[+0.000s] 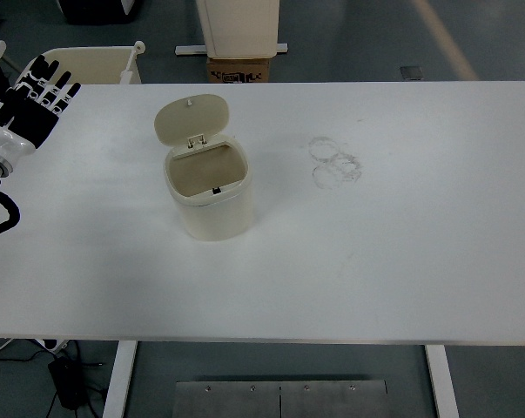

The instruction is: Close trash bin

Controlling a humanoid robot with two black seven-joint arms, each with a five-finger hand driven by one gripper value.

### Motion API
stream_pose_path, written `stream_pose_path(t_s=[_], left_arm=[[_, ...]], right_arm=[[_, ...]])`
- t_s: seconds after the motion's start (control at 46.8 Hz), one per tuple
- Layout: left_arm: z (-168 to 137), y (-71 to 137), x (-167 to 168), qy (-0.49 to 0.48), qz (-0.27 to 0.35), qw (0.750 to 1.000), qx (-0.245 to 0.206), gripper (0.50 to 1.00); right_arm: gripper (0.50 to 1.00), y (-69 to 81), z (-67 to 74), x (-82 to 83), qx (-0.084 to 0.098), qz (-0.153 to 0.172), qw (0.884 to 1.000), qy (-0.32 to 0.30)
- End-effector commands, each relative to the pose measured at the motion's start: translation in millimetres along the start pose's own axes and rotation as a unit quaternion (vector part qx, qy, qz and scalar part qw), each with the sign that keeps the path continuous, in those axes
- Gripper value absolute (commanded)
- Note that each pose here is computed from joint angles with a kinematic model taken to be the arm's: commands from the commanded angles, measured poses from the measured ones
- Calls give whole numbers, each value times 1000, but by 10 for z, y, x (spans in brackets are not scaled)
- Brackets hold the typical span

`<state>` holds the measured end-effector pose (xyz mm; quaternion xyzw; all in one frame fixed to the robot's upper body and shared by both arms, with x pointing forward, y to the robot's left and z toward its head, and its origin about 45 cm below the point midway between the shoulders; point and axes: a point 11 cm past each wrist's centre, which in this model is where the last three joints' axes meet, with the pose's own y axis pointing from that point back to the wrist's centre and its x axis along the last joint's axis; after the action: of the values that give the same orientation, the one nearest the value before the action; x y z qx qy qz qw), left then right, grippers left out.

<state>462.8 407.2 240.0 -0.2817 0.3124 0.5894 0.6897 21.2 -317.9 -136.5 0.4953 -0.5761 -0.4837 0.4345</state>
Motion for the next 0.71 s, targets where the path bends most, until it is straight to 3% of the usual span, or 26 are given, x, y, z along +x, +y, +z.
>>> stream_pose_path(t_s=[0.0, 0.684], left_arm=[[-3, -8, -13, 0, -2, 1000, 0, 1000], [95, -74, -77, -8, 11, 1000, -4, 1000]], right_arm=[[993, 0, 0, 0, 0, 0, 1000, 0], [993, 0, 0, 0, 0, 0, 1000, 0]])
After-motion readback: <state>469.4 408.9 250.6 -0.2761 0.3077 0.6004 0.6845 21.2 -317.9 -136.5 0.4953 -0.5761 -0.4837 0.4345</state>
